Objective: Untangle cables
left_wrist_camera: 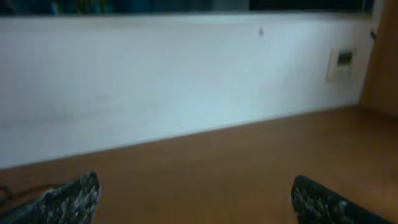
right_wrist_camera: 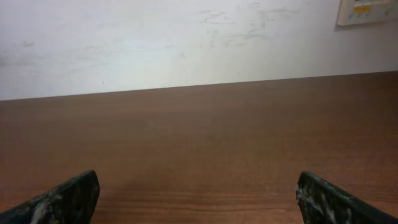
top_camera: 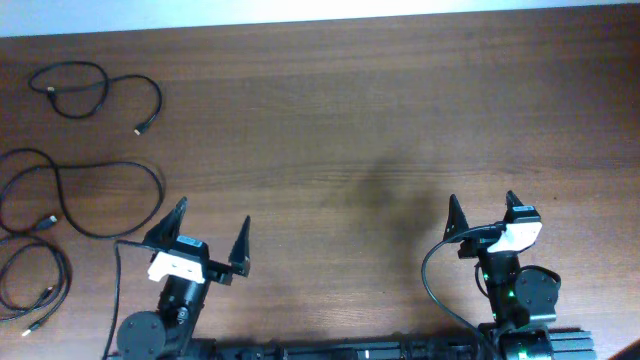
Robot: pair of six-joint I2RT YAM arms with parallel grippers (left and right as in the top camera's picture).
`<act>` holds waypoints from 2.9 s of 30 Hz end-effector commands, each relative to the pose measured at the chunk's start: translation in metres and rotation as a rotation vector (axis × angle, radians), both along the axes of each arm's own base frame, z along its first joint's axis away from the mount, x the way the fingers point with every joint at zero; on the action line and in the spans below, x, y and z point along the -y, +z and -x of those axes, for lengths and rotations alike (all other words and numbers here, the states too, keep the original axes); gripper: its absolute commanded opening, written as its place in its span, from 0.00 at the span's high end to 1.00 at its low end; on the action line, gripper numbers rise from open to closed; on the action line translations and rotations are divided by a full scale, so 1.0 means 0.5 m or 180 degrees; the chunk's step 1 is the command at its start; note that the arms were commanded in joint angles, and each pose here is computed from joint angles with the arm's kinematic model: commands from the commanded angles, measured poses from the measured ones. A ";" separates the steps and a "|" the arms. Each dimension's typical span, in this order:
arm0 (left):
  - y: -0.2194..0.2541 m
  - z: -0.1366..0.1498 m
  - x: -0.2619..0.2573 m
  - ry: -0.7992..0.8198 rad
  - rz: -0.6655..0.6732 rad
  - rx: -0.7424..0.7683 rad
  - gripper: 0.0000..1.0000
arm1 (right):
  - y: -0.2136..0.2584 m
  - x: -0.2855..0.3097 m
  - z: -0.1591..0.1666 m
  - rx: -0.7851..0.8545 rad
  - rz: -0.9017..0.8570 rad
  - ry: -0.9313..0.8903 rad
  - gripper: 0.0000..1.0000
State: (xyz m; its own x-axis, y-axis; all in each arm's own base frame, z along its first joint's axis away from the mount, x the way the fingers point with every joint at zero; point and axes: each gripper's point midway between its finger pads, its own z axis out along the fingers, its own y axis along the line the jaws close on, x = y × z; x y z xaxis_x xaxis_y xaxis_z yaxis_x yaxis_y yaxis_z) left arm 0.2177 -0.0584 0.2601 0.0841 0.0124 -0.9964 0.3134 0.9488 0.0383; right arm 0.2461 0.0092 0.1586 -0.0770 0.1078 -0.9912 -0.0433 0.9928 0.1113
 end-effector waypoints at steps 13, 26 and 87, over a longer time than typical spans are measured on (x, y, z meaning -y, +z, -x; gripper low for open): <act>-0.128 -0.054 -0.071 0.0609 0.0451 -0.0078 0.01 | -0.004 0.004 0.000 -0.0008 0.0000 -0.0024 0.02; -0.205 -0.055 -0.148 0.1356 -0.0227 -0.0453 0.01 | -0.004 0.004 0.000 -0.0008 0.0000 -0.0024 0.02; -0.203 -0.056 -0.141 0.1297 -0.0082 -0.0459 0.01 | -0.005 0.012 0.000 -0.0017 0.0006 -0.0098 0.02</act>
